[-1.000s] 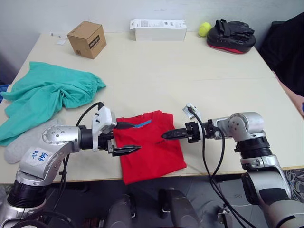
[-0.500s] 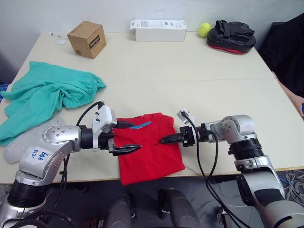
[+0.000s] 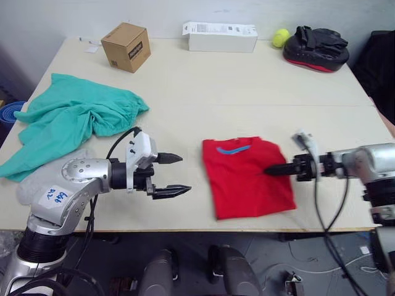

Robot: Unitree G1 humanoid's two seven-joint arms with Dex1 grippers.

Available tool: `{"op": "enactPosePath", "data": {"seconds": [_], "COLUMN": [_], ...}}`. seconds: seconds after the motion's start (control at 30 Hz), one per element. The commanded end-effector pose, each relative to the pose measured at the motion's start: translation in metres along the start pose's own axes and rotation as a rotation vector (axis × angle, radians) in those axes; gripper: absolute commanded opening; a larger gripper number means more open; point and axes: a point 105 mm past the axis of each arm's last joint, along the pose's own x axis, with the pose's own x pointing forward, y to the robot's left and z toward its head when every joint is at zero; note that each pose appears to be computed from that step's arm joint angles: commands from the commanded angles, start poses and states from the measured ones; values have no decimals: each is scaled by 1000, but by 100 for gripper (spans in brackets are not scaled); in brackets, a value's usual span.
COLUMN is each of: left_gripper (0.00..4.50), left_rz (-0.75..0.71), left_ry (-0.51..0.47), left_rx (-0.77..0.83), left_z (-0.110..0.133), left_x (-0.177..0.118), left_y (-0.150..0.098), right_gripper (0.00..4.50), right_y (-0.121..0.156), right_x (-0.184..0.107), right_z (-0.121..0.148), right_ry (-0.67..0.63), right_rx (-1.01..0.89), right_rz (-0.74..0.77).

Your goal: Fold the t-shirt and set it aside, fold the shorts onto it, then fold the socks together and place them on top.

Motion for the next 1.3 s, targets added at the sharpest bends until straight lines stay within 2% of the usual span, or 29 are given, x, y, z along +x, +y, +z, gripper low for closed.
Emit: {"op": "enactPosePath", "data": {"seconds": [0.03, 0.17, 0.37, 0.53, 0.67, 0.77, 0.87, 1.1, 1.13, 1.3], "left_gripper": [450, 450, 450, 450, 450, 450, 450, 450, 450, 450], "left_rz": [-11, -16, -21, -21, -20, -15, -12, 5, 8, 41], "left_ry": [-19, -31, -54, -55, -54, -54, -55, -56, -56, -66], "left_rx": [43, 50, 54, 56, 58, 59, 59, 53, 52, 45], "left_z": [8, 10, 15, 15, 15, 15, 16, 15, 14, 15], "left_x": [3, 6, 9, 9, 9, 8, 8, 5, 5, 1], "left_y": [1, 2, 3, 3, 3, 3, 3, 4, 5, 9], "right_gripper": [2, 2, 2, 2, 2, 77, 184, 430, 447, 447], "right_y": [-32, -67, -100, -109, -113, -116, -117, -106, -102, -73], "right_x": [-48, -91, -143, -161, -162, -164, -168, -210, -215, -208], "right_z": [-2, -11, -22, -8, -11, -7, -4, 1, 5, 42], "right_ry": [-13, -22, -46, -137, -124, -165, -204, -339, -376, -553], "right_rx": [-50, -33, -52, -81, -100, -100, -101, -129, -143, -273], "right_rz": [-151, -340, -587, -712, -735, -767, -789, -833, -827, -635]}}
